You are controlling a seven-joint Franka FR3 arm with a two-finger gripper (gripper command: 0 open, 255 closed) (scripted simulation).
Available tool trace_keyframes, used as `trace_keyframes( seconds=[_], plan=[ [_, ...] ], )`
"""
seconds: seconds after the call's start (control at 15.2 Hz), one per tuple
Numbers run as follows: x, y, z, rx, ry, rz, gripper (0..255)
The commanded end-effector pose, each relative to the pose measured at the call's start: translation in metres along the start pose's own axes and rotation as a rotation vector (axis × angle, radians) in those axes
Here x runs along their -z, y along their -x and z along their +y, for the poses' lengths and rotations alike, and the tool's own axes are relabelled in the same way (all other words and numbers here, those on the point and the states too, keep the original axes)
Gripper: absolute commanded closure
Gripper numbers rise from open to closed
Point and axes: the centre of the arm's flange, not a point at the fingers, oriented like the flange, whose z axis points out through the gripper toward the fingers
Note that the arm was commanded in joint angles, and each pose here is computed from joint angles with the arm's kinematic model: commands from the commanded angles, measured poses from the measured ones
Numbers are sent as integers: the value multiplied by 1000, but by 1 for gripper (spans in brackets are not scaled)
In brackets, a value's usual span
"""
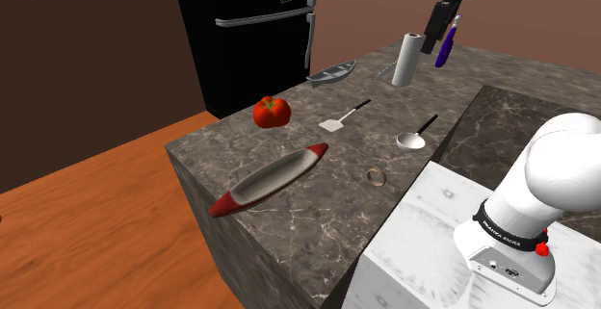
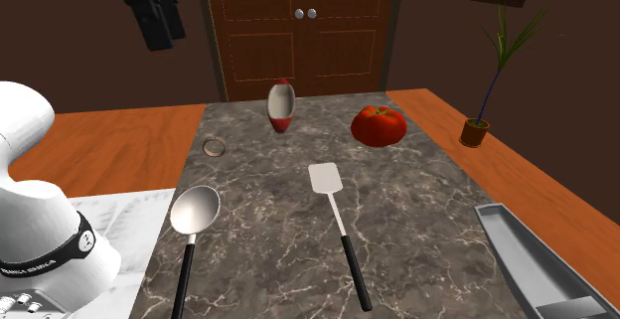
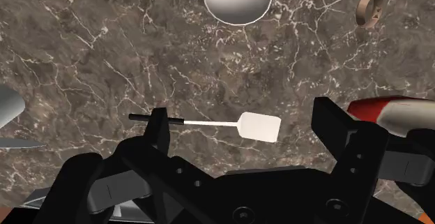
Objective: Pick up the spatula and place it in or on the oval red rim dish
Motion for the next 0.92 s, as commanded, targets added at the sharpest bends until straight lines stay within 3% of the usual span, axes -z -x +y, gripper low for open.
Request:
trace_keyframes(
  seconds=[0.0,0.86],
  plan=[
    [0,0,0,0,0,0,0],
    [-135,-95,59,761,-49,-23,0]
  ],
)
